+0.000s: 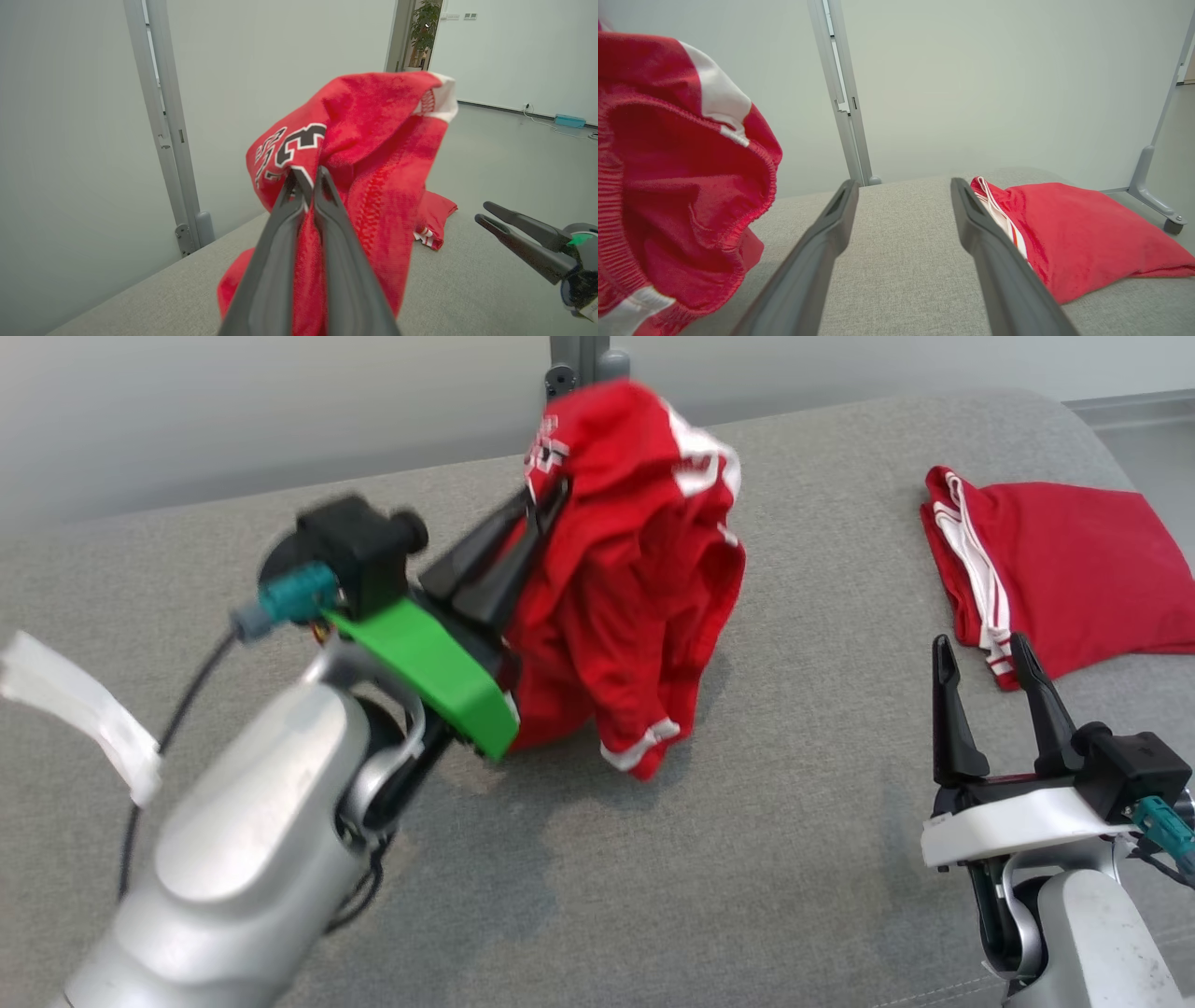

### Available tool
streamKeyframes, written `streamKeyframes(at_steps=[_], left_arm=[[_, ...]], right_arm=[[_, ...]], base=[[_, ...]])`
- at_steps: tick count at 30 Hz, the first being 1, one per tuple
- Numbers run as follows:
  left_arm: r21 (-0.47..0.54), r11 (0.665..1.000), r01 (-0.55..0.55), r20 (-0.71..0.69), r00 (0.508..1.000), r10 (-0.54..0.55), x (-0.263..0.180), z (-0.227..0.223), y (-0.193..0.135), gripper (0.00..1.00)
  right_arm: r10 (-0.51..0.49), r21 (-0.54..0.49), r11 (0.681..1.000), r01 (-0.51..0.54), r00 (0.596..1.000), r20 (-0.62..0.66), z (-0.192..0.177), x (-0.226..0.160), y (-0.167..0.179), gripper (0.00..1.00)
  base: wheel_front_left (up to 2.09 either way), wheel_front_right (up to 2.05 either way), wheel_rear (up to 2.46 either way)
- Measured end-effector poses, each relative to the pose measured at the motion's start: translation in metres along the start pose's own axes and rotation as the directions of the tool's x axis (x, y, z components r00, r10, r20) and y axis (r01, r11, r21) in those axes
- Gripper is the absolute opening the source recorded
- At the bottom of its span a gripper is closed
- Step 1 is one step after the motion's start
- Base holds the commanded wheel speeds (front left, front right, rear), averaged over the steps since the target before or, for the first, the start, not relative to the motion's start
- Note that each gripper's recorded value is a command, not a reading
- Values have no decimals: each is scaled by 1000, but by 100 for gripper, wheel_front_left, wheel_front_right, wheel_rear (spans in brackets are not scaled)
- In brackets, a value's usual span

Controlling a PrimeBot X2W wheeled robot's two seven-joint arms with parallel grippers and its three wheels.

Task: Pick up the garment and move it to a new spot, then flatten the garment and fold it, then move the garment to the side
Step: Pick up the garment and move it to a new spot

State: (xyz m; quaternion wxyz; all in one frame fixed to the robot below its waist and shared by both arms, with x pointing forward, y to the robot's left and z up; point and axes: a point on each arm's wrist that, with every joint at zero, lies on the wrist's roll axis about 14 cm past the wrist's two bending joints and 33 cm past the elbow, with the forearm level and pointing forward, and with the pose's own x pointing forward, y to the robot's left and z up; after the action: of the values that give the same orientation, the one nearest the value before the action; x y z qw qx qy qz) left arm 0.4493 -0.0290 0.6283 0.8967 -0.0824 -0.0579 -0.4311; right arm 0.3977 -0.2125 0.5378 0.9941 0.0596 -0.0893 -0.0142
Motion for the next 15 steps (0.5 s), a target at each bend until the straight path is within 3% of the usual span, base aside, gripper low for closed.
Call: streamKeyframes(at_steps=[5, 9, 14, 15], left_arm=[[-145, 983, -108, -70, 993, 99, -22, -87, 3, 0], [-185, 959, -214, -243, 956, 166, -55, -159, 13, 0], [-196, 935, -294, -326, 919, 221, -77, -190, 27, 0], [-195, 932, -307, -320, 918, 235, -79, -189, 31, 5]], right_arm=[[-34, -3, 999, 34, 999, -14, -5, -4, -12, 100], [-55, -12, 998, 54, 998, -30, -11, -3, -19, 100], [-71, -21, 997, 71, 996, -48, -18, -3, -25, 100], [-68, -22, 998, 67, 996, -50, -18, -3, -24, 100]], base=[[0, 0, 0], [0, 0, 0], [0, 0, 0], [0, 0, 0]])
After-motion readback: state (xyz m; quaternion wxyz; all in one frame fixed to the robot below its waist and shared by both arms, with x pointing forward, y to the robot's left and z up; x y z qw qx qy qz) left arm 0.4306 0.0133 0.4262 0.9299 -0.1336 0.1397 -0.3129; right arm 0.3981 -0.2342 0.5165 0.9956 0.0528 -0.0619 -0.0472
